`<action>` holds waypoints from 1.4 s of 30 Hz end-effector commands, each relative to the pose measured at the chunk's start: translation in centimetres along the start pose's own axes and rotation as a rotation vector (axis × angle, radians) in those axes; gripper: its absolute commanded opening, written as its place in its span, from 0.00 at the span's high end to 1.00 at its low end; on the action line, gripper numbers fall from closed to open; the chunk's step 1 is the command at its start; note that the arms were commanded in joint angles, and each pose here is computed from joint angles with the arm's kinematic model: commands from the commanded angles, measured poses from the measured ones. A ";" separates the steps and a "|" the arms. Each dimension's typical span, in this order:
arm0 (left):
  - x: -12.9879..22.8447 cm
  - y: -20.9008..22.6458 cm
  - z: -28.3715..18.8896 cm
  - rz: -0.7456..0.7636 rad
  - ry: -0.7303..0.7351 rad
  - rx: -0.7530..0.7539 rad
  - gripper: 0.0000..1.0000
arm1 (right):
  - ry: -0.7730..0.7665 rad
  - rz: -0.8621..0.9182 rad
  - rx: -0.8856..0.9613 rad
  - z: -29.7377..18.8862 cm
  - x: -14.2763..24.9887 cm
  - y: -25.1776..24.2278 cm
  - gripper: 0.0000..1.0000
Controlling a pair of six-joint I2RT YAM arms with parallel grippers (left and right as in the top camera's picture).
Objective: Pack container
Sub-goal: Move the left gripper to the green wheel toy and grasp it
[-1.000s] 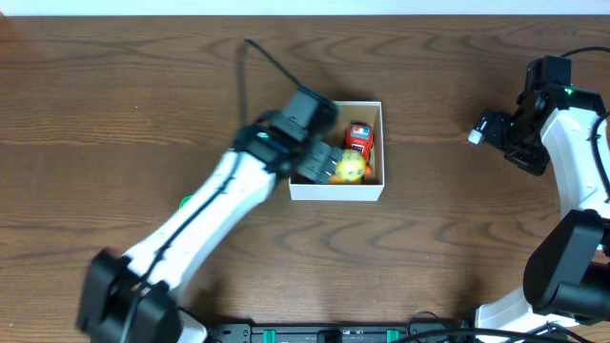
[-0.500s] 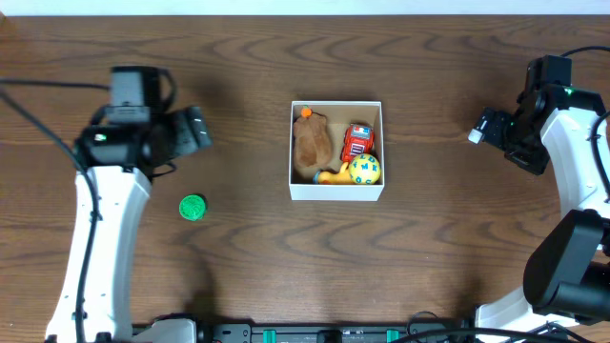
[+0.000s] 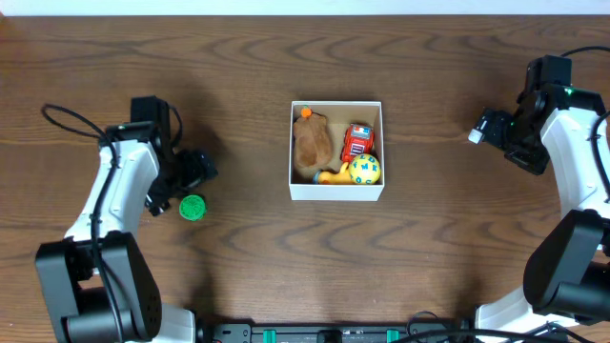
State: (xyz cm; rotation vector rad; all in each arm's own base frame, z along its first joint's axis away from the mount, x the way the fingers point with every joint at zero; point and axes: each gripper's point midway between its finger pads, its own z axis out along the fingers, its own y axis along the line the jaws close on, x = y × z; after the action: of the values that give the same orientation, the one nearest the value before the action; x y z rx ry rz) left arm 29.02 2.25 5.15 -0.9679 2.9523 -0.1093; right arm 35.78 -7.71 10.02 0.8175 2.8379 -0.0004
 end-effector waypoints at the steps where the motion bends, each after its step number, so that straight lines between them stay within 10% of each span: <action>1: 0.9 0.4 1.3 -0.037 0.026 -0.003 0.02 | 0.001 -0.013 -0.004 0.0 0.0 0.0 0.01; 42: 1.5 2.4 7.2 -0.030 0.026 -0.072 0.06 | 0.015 -0.016 0.001 0.0 0.4 -0.2 0.01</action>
State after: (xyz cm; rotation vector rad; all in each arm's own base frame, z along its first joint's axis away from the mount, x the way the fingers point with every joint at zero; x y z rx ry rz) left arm 27.79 2.99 -0.70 -0.9951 2.9362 -0.0274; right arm 35.50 -7.65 9.97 0.8195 2.8492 -0.0018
